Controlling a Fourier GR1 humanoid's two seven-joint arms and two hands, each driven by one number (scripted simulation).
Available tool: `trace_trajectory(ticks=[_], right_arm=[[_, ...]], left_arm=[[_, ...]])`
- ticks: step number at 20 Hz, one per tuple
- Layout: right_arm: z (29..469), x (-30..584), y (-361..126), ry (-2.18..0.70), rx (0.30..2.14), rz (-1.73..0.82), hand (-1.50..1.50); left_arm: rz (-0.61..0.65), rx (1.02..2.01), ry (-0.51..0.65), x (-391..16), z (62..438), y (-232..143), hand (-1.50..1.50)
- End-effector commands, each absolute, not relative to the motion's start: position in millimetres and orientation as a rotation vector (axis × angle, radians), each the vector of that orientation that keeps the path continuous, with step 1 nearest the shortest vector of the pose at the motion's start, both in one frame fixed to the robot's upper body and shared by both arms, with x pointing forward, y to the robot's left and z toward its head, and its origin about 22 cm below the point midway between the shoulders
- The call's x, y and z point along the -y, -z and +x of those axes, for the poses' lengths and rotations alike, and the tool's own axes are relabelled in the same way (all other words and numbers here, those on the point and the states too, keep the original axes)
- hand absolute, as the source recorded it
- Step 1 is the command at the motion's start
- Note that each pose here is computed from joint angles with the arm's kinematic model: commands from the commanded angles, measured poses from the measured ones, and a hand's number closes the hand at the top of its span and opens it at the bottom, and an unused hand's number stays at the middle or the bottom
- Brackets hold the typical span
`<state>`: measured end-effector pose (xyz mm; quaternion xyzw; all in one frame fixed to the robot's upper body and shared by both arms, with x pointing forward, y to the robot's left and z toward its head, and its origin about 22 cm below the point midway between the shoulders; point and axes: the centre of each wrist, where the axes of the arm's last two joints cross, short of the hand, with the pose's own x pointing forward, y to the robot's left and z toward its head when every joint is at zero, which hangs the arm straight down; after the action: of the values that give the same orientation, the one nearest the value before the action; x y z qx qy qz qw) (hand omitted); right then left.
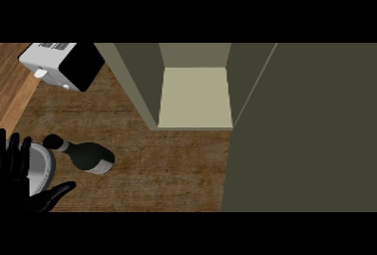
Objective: Pick up the wine, place it into the cabinet and close the cabinet
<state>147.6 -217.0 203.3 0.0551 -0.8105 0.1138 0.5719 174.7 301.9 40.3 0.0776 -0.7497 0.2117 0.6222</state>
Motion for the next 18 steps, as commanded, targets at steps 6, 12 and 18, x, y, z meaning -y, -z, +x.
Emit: trace_trajectory(ticks=[6, 12, 18], right_arm=[[119.4, 220.2, -215.7, -0.257, 1.946, 0.222, -1.5], [131.5, 211.7, -213.2, -0.232, 1.946, 0.209, -1.5], [117.9, 224.9, -226.9, -0.269, 1.96, 0.197, -1.5]], left_arm=[[0.168, 1.696, -0.479, -313.6, 191.5, -5.0, -1.5], [0.183, 1.701, -0.479, -320.6, 181.2, 33.8, -1.5], [0.12, 1.696, -0.47, -307.6, 188.2, 37.5, -1.5]])
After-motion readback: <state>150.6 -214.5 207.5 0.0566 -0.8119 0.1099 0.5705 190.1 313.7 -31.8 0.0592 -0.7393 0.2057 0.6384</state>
